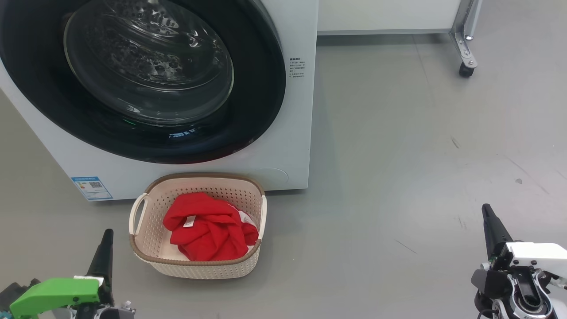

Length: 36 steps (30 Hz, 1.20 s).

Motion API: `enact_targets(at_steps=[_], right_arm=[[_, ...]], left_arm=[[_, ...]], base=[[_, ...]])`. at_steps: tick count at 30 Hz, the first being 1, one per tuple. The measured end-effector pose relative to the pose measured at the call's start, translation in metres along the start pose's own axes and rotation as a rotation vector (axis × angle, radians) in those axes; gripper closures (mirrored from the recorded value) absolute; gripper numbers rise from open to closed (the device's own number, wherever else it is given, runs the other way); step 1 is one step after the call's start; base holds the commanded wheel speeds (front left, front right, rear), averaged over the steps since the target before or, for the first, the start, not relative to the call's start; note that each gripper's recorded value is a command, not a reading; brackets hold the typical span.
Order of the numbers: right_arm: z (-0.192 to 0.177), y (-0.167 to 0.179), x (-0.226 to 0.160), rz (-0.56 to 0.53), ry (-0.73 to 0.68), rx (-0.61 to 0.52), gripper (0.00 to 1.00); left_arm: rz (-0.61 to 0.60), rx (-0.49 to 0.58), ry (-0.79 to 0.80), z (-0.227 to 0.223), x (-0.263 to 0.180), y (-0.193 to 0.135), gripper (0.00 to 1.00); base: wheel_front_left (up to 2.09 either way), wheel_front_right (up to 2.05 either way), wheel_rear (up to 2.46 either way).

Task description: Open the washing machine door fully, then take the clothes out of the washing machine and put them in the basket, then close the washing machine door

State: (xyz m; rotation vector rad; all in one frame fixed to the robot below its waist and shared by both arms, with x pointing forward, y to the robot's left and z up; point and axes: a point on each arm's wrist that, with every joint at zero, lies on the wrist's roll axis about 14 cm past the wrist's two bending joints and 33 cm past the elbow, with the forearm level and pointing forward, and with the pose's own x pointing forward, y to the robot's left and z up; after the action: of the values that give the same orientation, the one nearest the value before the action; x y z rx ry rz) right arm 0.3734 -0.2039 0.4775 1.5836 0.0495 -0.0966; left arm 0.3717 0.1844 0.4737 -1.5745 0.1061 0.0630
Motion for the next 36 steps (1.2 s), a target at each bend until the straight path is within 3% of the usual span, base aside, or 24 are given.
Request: enact_targets(at_steps=[36], right_arm=[[0.0002, 0.0001, 0.0, 0.0, 0.001, 0.001, 1.0]], left_arm=[[0.003, -0.001, 0.0, 0.0009, 0.0005, 0.0007, 1.0]], base=[[0.0, 0.0, 0.0]])
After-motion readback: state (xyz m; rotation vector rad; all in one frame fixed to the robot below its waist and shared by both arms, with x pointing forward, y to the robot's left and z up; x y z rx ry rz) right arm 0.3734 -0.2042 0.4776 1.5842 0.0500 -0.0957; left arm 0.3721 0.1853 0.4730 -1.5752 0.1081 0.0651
